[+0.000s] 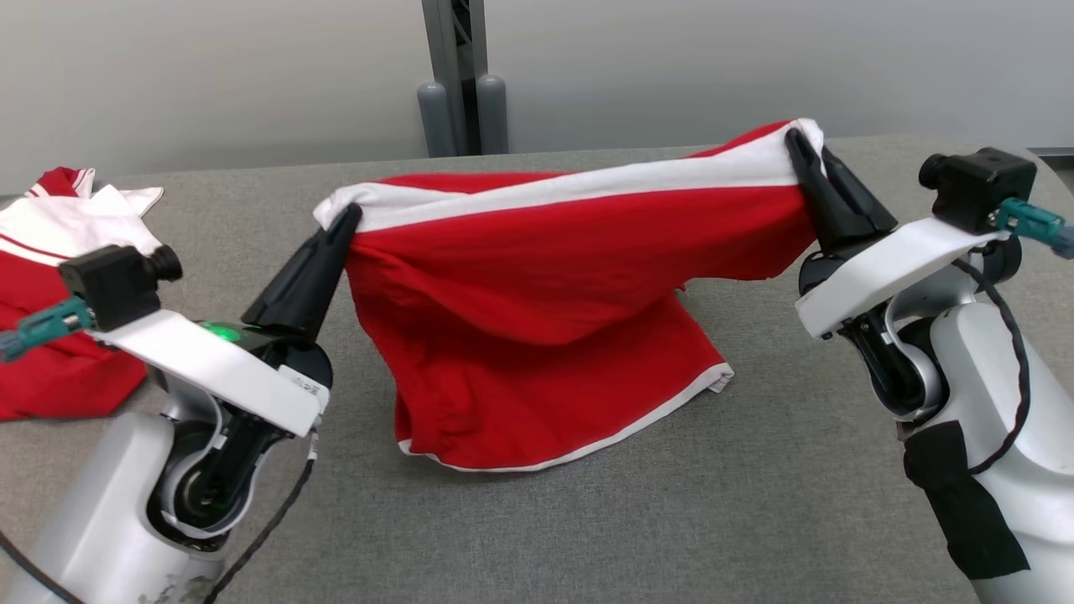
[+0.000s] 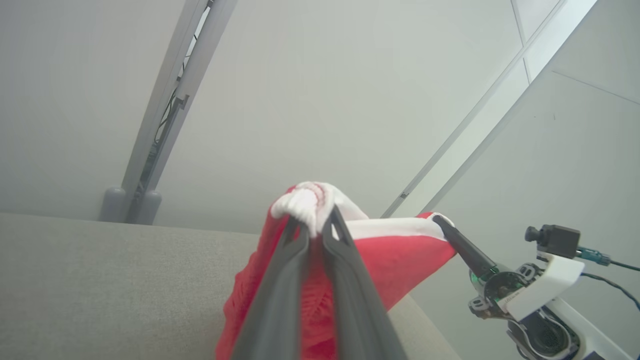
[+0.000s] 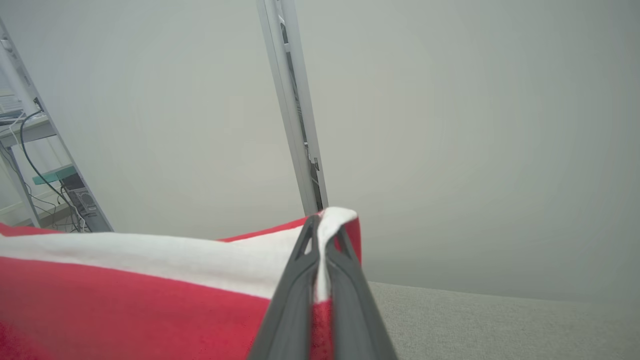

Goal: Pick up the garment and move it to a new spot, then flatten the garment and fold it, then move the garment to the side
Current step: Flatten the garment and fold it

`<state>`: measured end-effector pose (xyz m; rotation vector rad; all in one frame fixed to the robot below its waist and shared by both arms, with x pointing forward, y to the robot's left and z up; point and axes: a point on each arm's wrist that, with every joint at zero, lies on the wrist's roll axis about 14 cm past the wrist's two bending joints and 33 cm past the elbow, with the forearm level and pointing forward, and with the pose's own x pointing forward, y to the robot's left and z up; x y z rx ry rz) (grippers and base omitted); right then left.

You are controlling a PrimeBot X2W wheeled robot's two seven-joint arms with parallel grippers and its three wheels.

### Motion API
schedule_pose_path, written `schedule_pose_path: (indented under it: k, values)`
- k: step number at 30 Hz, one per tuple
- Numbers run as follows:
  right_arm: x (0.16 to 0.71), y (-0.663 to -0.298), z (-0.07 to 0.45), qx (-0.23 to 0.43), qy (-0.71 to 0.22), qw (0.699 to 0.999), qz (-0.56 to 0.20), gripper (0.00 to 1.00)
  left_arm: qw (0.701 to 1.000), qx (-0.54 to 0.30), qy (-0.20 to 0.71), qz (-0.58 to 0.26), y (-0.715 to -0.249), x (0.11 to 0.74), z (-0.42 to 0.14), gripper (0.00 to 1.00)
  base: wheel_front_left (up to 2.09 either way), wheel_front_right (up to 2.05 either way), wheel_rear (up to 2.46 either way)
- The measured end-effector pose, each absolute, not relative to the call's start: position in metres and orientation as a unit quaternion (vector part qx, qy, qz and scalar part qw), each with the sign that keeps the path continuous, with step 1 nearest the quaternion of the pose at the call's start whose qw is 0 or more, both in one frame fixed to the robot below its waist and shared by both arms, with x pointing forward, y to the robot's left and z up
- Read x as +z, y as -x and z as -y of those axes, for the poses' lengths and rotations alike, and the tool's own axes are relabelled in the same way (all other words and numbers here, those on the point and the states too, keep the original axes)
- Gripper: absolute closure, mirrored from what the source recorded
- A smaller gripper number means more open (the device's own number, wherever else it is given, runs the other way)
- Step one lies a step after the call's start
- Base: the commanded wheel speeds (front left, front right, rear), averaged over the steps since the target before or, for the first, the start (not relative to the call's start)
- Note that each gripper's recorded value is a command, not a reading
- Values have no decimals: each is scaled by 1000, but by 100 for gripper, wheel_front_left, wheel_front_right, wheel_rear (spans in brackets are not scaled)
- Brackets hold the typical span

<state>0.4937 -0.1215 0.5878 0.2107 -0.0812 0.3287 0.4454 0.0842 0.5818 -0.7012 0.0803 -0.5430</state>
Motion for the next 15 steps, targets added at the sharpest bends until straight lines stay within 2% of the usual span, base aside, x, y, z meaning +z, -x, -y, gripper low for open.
schedule_pose_path:
  k: [8, 15]
  values:
    - [623, -492, 118, 174, -107, 977, 69, 100, 917, -275, 288, -36, -457, 612, -89, 100, 0, 0, 0]
    - [649, -531, 106, 184, -105, 974, 79, 100, 933, -249, 254, -56, -515, 621, -97, 100, 0, 0, 0]
